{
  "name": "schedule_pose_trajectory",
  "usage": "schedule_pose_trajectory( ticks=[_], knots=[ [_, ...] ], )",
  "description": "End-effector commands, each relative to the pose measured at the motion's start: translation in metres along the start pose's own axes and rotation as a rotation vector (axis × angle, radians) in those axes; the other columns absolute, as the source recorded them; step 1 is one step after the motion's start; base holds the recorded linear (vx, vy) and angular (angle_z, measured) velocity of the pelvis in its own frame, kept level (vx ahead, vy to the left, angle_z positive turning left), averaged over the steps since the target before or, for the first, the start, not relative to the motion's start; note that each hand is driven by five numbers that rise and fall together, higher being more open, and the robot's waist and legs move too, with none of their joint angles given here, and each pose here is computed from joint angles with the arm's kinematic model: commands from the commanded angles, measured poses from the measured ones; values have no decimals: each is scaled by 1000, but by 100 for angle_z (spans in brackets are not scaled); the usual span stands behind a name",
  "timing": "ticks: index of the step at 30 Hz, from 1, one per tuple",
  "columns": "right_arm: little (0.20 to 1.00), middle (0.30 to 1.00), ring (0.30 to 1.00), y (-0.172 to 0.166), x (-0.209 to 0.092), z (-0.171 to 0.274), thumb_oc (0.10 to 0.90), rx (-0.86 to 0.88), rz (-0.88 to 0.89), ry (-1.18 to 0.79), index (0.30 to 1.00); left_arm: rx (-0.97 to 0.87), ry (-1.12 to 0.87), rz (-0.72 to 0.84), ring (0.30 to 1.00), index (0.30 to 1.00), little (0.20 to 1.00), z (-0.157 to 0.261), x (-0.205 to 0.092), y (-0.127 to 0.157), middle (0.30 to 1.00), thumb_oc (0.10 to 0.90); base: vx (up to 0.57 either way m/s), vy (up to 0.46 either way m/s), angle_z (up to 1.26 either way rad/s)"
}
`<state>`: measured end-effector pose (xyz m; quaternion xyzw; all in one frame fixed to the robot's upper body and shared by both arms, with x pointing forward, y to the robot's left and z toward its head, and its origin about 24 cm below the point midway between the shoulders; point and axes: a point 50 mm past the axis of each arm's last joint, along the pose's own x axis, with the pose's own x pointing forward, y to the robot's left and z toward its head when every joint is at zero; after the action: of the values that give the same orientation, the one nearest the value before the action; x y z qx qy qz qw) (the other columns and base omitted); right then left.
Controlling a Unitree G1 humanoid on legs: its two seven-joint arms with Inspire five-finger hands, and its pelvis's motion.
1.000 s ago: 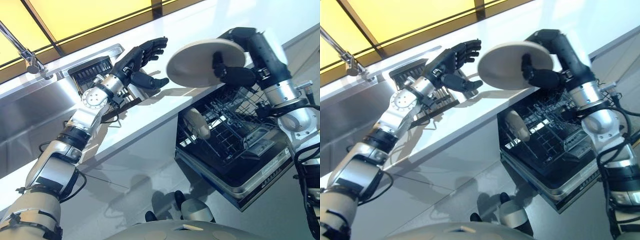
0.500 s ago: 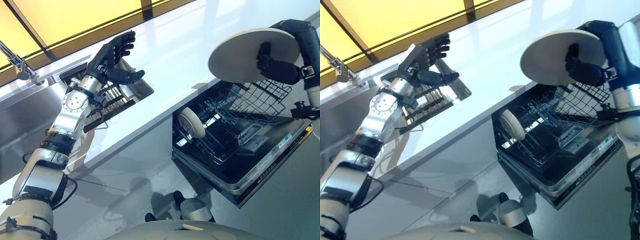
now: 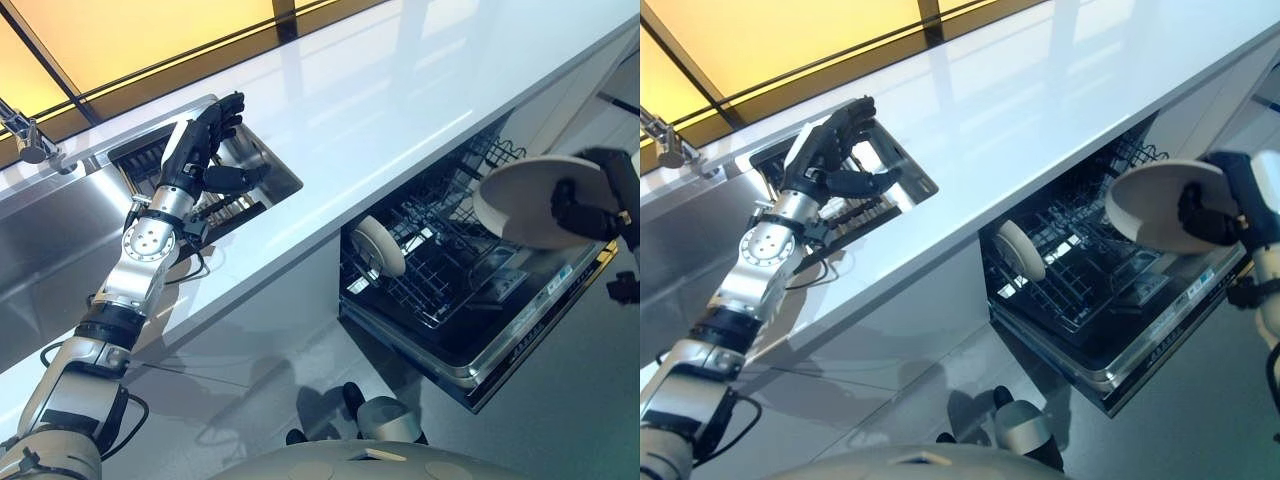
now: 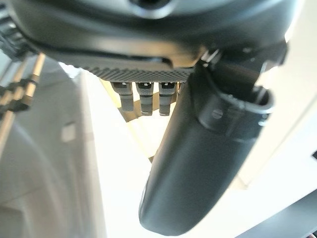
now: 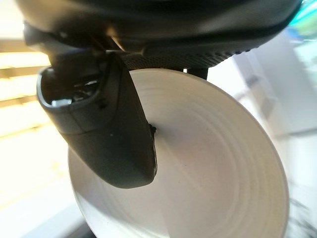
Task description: Pick up plates and place into dishwasher.
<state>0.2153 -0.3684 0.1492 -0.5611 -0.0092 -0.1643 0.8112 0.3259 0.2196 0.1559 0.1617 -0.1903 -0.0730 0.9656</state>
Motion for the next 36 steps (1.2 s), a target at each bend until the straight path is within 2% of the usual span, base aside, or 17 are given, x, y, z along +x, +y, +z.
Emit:
schedule_pose_trajectory(
  ticks=[1, 7, 19, 36],
  knots=[
    [200, 300, 300, -33, 19, 10, 100, -53, -111, -21, 300, 81, -218, 90, 900, 900, 900, 51, 19, 24, 900, 800, 0, 0, 0],
    [200, 300, 300, -1, 24, -5, 100, -107, 29, 114, 300, 55, -250, 53, 900, 900, 900, 57, 22, 11, 900, 800, -1, -2, -1],
    [200, 300, 300, 33, 41, -22, 100, -86, 104, 305, 300, 38, -267, -73, 900, 900, 900, 63, 21, -16, 900, 800, 2, -28, 4],
    [200, 300, 300, 35, 70, -18, 100, -143, 107, 411, 300, 25, -269, -147, 900, 900, 900, 66, 19, -30, 900, 800, 5, -23, 7]
  ],
)
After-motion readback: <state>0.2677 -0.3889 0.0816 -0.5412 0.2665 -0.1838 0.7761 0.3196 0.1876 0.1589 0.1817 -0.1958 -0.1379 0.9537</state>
